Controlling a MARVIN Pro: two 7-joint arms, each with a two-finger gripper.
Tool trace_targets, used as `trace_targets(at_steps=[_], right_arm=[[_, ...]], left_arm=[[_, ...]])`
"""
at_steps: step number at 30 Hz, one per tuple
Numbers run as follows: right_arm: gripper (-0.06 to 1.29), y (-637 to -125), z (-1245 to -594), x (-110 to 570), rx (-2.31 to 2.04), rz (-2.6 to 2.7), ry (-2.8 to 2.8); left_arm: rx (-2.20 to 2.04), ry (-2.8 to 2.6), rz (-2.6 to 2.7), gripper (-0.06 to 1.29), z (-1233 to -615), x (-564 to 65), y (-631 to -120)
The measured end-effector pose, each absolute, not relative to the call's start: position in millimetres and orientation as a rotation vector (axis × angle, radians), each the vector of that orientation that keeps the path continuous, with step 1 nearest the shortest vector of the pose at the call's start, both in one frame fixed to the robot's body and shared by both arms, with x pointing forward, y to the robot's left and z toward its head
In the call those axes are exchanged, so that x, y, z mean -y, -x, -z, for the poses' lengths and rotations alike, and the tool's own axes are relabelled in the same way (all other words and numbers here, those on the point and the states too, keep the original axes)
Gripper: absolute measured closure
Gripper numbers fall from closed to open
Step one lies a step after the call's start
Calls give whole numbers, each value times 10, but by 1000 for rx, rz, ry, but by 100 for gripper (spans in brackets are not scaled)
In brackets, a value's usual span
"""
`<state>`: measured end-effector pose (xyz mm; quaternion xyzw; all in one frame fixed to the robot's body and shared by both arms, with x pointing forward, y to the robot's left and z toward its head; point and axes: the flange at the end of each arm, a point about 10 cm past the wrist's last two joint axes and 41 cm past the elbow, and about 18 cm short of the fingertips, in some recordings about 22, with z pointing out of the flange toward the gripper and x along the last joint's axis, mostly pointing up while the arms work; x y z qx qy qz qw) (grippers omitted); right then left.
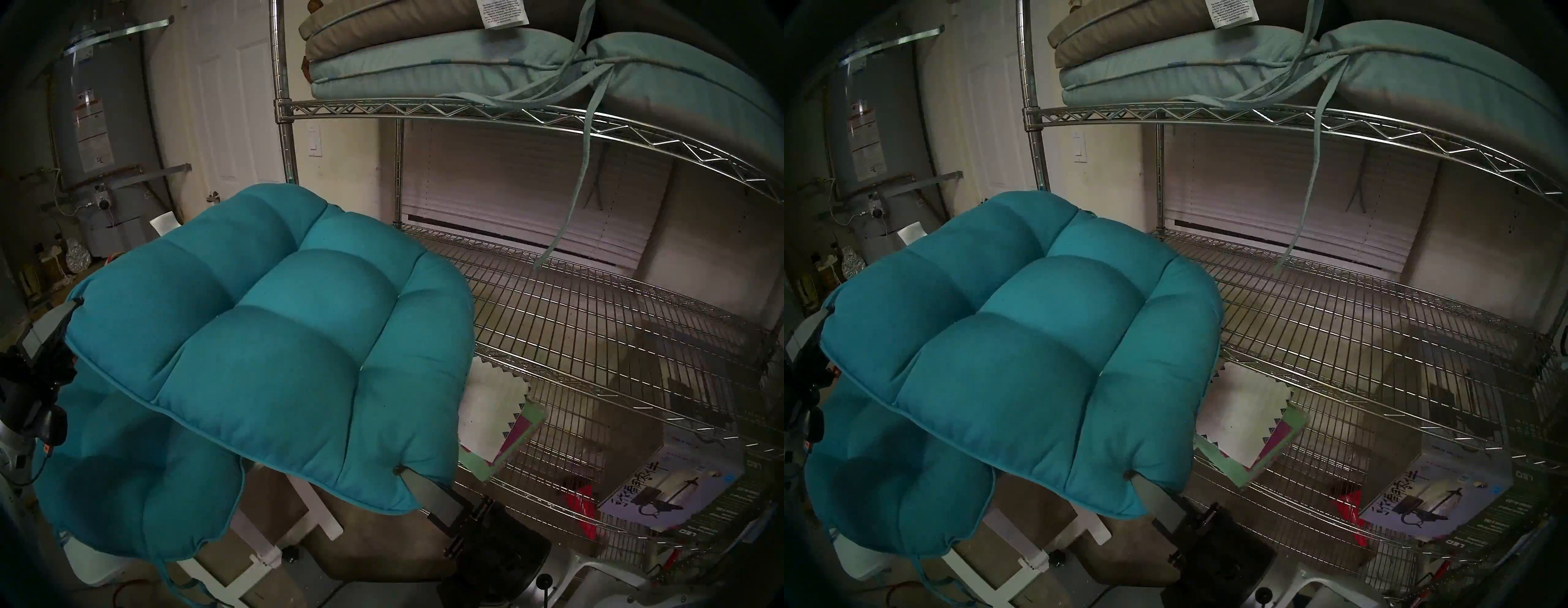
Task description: Take cushion off the shelf
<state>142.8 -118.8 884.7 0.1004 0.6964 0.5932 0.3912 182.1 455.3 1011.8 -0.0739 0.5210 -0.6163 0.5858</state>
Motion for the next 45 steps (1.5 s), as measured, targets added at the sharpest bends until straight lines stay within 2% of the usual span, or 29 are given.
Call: trace_targets(at_steps=[26, 45], right_arm=[[123, -1347, -8851, 1310, -1785, -1525, -214], [123, -1383, -9027, 1180, -1723, -1609, -170]], left_arm=[[-1191, 196, 1413, 109, -10157, -4486, -1552], [-1125, 291, 1331, 112, -10111, -4953, -1381]])
